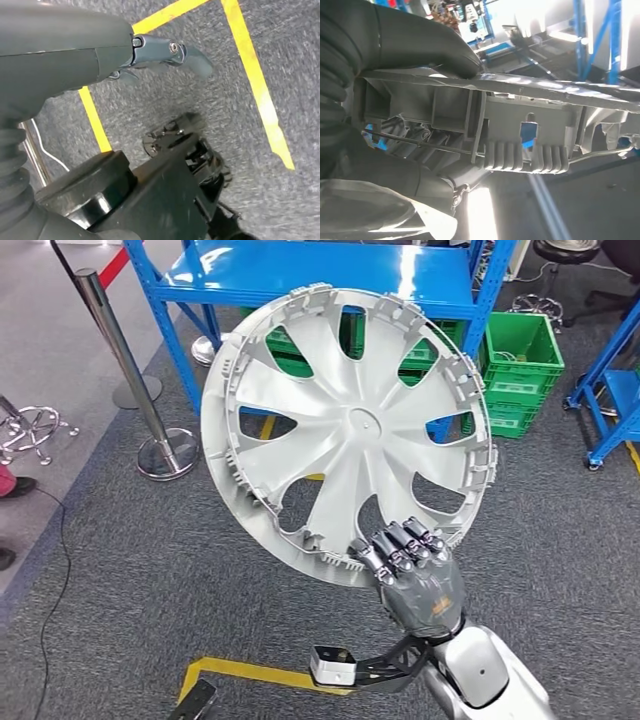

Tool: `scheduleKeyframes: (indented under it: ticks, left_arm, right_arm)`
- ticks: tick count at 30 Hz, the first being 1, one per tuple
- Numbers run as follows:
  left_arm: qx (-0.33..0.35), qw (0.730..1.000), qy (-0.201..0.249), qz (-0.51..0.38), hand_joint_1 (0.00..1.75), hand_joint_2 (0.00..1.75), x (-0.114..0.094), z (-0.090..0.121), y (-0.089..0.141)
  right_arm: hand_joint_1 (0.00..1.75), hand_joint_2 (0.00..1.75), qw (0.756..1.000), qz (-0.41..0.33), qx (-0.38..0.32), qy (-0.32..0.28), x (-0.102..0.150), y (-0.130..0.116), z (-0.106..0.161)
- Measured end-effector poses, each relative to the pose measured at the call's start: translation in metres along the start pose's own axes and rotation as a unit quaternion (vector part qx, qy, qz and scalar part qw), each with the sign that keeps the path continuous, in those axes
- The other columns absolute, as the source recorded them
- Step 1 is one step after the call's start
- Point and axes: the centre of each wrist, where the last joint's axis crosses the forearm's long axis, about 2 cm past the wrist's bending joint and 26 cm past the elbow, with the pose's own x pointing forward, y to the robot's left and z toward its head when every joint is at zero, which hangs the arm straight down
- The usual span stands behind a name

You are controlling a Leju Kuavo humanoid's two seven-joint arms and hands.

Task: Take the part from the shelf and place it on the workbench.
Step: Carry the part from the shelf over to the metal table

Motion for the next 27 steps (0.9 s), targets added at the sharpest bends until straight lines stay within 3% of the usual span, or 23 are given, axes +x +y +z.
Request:
scheduleKeyframes:
  ticks: [27]
  left_arm:
    - [-0.004,1.0,-0.001,0.001,0.0,1.75,0.002,-0.001,-0.0013]
  right_arm:
    - [1.75,1.75,1.0,0.018,0.002,-0.005,-0.0006,-0.0002,0.0012]
